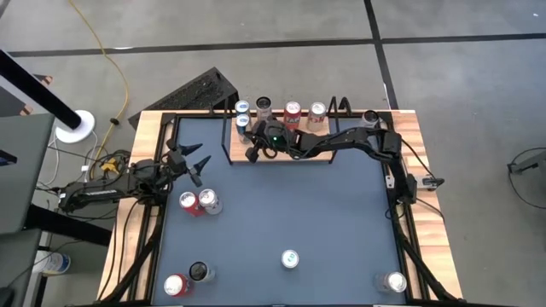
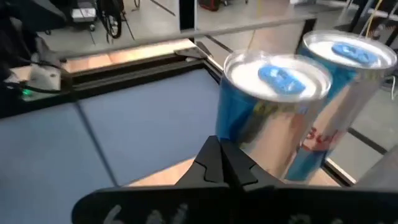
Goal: Place canned beverage on shelf
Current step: Put the top blue soda can on the shelf aligned with the other blue soda can, then put the bottom white-pink soda can on the shelf aligned with the other white-pink soda can
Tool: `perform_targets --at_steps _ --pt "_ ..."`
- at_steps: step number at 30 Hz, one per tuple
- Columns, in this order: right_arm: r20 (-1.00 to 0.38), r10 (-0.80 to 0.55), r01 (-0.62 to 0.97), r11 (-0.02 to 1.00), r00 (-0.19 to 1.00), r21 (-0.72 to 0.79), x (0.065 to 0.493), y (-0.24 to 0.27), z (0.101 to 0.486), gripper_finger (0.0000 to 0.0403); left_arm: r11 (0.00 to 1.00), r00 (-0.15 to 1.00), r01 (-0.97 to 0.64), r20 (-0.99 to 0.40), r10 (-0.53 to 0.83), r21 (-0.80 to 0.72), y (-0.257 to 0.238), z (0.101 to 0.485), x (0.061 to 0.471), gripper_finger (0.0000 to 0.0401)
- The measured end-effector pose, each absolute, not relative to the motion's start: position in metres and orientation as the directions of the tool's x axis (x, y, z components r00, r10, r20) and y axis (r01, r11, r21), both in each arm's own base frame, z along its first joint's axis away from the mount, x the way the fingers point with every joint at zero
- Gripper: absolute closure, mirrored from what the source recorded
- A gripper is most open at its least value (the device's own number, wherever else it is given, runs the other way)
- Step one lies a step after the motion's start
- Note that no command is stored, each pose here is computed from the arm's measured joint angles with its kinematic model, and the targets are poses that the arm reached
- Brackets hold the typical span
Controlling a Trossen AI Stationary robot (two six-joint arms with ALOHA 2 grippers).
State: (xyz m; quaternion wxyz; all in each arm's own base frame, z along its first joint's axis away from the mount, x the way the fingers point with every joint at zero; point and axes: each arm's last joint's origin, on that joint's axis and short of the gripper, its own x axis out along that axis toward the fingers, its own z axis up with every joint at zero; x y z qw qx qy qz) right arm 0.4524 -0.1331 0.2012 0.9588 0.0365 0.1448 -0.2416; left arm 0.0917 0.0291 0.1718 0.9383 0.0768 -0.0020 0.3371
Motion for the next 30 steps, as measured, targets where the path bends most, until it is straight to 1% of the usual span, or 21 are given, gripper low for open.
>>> perform_targets --at_steps 4,8,13,16,21,26,30 --pt "-0.273 -0.460 0.482 0.876 0.845 0.016 0.457 -0.137 0.201 0.0403 0.761 0.773 -0.633 0.055 0.632 0.143 0.029 0.172 0.092 0.0161" --pt "-0.310 -0.411 0.450 0.891 0.857 0.063 0.460 -0.129 0.197 0.0403 0.761 0.773 -0.633 0.056 0.632 0.143 0.029 0.172 0.092 0.0161" --pt "-0.316 -0.370 0.413 0.907 0.873 0.078 0.458 -0.109 0.214 0.0403 0.761 0.773 -0.633 0.056 0.632 0.142 0.029 0.172 0.092 0.0161" --pt "-0.344 -0.354 0.400 0.914 0.870 0.071 0.451 -0.097 0.232 0.0403 0.761 0.773 -0.633 0.056 0.632 0.142 0.029 0.172 0.092 0.0161" --pt "-0.420 -0.300 0.354 0.934 0.857 0.056 0.425 -0.074 0.274 0.0403 0.761 0.772 -0.633 0.056 0.633 0.142 0.029 0.172 0.092 0.0161" --pt "-0.567 -0.169 0.263 0.961 0.806 0.089 0.385 -0.036 0.307 0.0403 0.761 0.773 -0.633 0.056 0.632 0.142 0.029 0.172 0.092 0.0161" --pt "-0.638 -0.083 0.210 0.970 0.765 0.125 0.354 0.005 0.327 0.0403 0.761 0.773 -0.633 0.056 0.632 0.143 0.029 0.172 0.092 0.0161"
